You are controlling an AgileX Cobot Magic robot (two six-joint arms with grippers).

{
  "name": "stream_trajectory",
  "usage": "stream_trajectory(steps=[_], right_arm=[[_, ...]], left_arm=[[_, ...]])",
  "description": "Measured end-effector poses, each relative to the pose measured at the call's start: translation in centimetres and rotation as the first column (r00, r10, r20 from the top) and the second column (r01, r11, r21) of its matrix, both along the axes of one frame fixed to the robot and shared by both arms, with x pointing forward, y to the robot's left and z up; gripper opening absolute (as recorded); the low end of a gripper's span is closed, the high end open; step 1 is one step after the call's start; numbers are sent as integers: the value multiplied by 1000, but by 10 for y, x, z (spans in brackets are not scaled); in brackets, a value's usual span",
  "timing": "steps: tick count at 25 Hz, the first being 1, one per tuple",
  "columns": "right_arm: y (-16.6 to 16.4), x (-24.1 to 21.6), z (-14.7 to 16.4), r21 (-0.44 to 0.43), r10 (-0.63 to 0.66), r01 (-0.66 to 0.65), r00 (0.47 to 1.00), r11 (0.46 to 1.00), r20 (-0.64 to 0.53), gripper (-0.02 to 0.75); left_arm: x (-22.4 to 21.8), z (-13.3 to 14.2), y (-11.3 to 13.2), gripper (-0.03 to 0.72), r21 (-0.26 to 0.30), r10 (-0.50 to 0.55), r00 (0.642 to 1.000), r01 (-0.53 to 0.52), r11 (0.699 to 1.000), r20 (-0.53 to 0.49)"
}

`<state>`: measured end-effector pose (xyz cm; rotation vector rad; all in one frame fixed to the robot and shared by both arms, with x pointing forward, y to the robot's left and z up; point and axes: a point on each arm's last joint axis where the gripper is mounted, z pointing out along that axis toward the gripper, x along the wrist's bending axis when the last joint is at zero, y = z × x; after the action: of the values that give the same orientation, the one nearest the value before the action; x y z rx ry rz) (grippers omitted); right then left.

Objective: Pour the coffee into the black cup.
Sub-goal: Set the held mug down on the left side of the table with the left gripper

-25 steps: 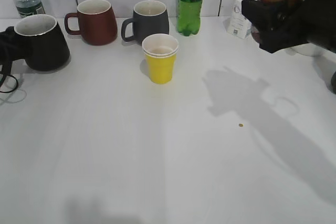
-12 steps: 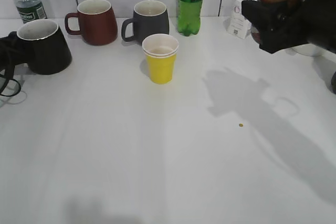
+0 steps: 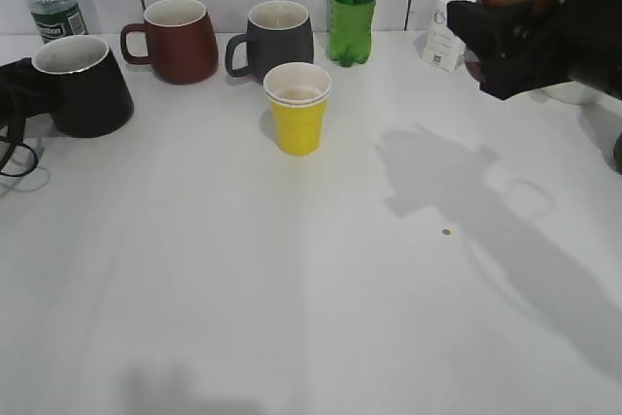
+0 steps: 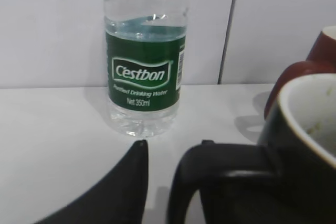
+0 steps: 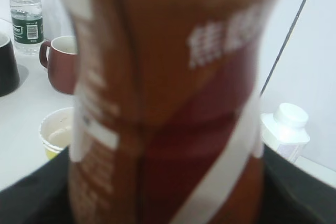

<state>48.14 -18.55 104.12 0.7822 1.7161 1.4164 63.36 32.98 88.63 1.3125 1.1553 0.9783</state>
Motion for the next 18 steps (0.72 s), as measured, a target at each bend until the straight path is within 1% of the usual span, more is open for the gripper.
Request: stream_trajectory(steps=[8,13,18], right_arm=[[0,0,0,2,-2,2,1000,1000,-1,526],[0,0,0,2,-2,2,1000,1000,-1,526],[0,0,0,3,-1,1,1000,1000,0,526]], left_arm=[[-11,5,-2,272,-5,0,1000,0,1000,-11],[-18,10,-2,272,6,7,999,-7,1000,-39],[-31,14,-4,272,4,9,998,-8,1000,-58]])
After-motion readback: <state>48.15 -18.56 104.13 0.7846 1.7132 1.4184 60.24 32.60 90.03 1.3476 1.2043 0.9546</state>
